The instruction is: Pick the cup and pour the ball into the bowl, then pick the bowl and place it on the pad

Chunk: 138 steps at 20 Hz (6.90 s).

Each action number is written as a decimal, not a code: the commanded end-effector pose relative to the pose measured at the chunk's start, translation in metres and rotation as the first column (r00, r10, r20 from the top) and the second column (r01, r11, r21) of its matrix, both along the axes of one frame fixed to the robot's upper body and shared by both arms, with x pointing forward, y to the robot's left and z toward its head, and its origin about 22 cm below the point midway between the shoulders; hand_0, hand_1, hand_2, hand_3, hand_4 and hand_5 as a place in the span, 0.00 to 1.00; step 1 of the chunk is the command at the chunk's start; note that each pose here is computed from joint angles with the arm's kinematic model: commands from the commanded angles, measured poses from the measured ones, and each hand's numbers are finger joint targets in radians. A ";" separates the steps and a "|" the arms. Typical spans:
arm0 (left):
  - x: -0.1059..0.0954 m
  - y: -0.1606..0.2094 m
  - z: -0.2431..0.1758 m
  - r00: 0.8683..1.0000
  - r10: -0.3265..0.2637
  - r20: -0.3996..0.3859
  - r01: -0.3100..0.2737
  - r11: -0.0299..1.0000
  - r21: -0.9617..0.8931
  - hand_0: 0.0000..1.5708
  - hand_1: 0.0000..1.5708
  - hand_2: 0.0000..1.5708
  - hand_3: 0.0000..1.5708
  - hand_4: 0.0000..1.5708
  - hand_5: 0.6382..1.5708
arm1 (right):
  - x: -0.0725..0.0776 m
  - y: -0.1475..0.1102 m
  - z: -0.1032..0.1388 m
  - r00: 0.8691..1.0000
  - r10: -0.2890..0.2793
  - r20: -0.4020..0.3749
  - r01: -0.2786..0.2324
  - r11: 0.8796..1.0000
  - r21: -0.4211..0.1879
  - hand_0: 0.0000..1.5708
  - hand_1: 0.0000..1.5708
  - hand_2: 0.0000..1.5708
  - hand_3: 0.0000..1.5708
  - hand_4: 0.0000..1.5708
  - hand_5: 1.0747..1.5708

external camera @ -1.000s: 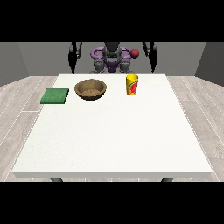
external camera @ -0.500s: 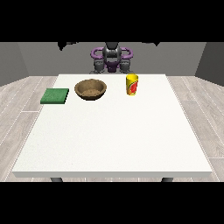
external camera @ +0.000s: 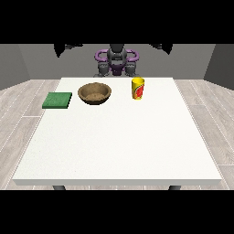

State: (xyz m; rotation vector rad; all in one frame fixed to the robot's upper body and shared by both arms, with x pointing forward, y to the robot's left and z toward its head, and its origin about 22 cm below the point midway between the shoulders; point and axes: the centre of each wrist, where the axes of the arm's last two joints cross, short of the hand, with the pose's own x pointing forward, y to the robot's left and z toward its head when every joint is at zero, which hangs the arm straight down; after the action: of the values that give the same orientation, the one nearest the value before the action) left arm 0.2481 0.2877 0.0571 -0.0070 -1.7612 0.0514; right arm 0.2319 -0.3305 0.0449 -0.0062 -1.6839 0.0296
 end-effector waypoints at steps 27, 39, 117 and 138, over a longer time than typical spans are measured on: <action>0.062 -0.047 -0.143 0.974 0.092 0.209 -0.106 0.993 0.056 0.00 0.00 0.00 0.00 0.00 0.95 | 0.050 -0.016 -0.008 0.972 0.082 0.218 -0.084 0.997 -0.003 0.00 0.00 0.00 0.00 0.00 1.00; 0.043 -0.055 -0.177 0.961 0.143 0.235 -0.215 0.922 0.322 0.79 0.79 1.00 1.00 0.85 0.70 | 0.040 -0.012 -0.024 0.976 0.104 0.190 -0.103 0.995 -0.014 0.00 0.00 0.00 0.00 0.00 1.00; 0.128 -0.162 -0.023 0.954 0.299 -0.021 -0.215 0.732 0.646 0.00 0.00 0.00 0.00 0.00 0.97 | 0.052 -0.032 -0.071 0.997 -0.003 -0.073 0.012 0.992 0.125 0.00 0.00 0.00 0.00 0.21 0.99; 0.095 -0.057 -0.029 0.995 -0.065 0.072 0.043 0.962 0.269 0.00 0.00 0.00 0.00 0.00 0.99 | 0.068 0.036 -0.121 0.983 -0.159 -0.090 0.171 0.973 0.155 0.00 0.00 0.00 0.00 0.16 0.99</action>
State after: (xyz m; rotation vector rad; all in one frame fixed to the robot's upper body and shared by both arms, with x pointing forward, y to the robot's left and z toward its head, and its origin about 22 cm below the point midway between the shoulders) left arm 0.3397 0.2081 0.0129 0.1505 -1.8192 -0.2209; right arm 0.3104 -0.2788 -0.0587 -0.0055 -1.6021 -0.2171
